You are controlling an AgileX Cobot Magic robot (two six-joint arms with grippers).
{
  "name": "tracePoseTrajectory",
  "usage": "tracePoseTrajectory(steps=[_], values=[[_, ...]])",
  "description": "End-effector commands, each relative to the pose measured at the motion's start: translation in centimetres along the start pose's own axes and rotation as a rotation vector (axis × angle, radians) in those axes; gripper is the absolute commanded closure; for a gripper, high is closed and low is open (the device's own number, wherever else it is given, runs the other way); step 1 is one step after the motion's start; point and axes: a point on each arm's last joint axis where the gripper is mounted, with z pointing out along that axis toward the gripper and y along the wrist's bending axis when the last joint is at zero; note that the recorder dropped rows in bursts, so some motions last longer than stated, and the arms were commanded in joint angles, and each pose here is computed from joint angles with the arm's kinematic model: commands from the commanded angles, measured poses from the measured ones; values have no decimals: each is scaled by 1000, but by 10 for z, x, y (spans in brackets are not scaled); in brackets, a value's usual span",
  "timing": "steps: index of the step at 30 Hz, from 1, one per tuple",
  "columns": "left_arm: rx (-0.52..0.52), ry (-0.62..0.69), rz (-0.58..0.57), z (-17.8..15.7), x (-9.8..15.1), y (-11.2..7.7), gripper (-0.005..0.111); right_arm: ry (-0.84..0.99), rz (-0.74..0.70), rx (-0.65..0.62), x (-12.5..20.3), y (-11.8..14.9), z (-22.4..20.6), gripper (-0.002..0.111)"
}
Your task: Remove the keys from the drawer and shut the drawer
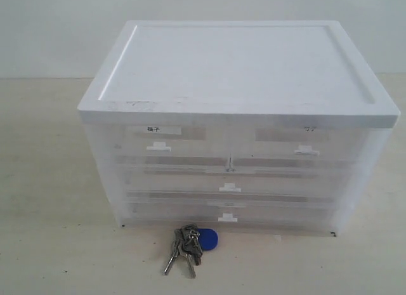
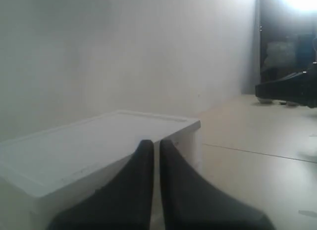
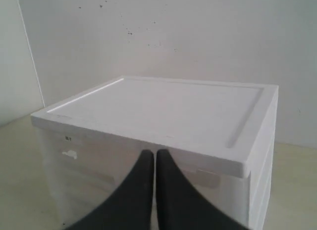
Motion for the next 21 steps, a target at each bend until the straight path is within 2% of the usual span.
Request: tracePoseTrajectory(steps=[1,4,9,21], values=[[4,45,-15,1,14,-1,102,-26,23,27,2,-3,1,108],[4,45,-15,1,14,-1,102,-26,28,27,2,-3,1,108],[4,45,-15,1,14,-1,102,14,157,-5,5,0,1,108],[4,45,-15,1,14,-1,102,21,161,-10,6,0,1,108]])
